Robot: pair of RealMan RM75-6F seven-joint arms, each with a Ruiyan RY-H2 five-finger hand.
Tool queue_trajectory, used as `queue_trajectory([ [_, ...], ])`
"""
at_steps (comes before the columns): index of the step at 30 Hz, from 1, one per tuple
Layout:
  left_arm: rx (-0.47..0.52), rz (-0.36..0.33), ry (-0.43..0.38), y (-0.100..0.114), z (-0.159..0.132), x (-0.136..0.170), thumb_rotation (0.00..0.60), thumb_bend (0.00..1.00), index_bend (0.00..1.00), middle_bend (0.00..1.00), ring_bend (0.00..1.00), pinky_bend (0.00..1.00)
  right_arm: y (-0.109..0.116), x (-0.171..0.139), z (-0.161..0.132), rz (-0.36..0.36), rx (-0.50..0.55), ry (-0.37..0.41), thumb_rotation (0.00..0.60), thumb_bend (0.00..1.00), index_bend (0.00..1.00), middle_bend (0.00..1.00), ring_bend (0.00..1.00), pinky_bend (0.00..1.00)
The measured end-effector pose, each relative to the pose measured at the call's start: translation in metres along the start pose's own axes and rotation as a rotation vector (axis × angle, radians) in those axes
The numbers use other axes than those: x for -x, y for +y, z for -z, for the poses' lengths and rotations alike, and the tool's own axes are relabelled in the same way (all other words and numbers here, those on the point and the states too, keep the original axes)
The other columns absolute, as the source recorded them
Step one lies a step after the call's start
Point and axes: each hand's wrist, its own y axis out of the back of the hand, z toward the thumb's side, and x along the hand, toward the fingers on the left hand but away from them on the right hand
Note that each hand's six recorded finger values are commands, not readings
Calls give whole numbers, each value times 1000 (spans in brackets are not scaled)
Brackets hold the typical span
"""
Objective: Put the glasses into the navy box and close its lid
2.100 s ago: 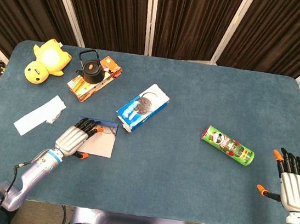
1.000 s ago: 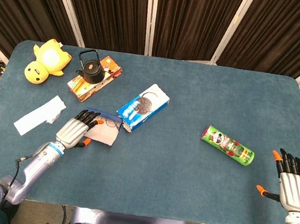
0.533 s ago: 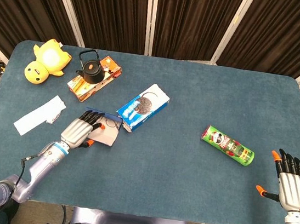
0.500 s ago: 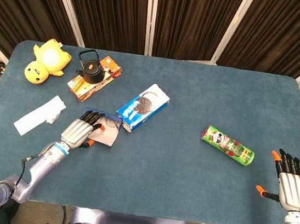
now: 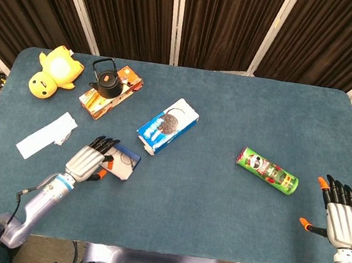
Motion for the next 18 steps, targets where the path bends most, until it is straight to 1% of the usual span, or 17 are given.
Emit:
queue_trajectory([
  [6, -4, 37, -6, 5, -3, 20, 600, 525, 641, 0, 0, 0, 1, 0, 0, 2, 3, 0, 600, 0, 0, 0, 0, 0],
  [10, -3, 88, -2, 11, -13, 34, 600, 524, 647, 0, 0, 0, 0, 0, 0, 0, 2, 0, 600, 0, 0, 0, 0, 0],
  [14, 3, 120, 20, 18, -17, 36, 600, 522, 633, 0, 0, 0, -1, 1, 0, 1, -13, 2, 600, 0, 0, 0, 0, 0],
  [18, 0, 112, 34, 24, -19, 24, 600, 521, 630, 0, 0, 0, -2, 1, -2, 0, -19, 5, 600, 0, 0, 0, 0, 0],
])
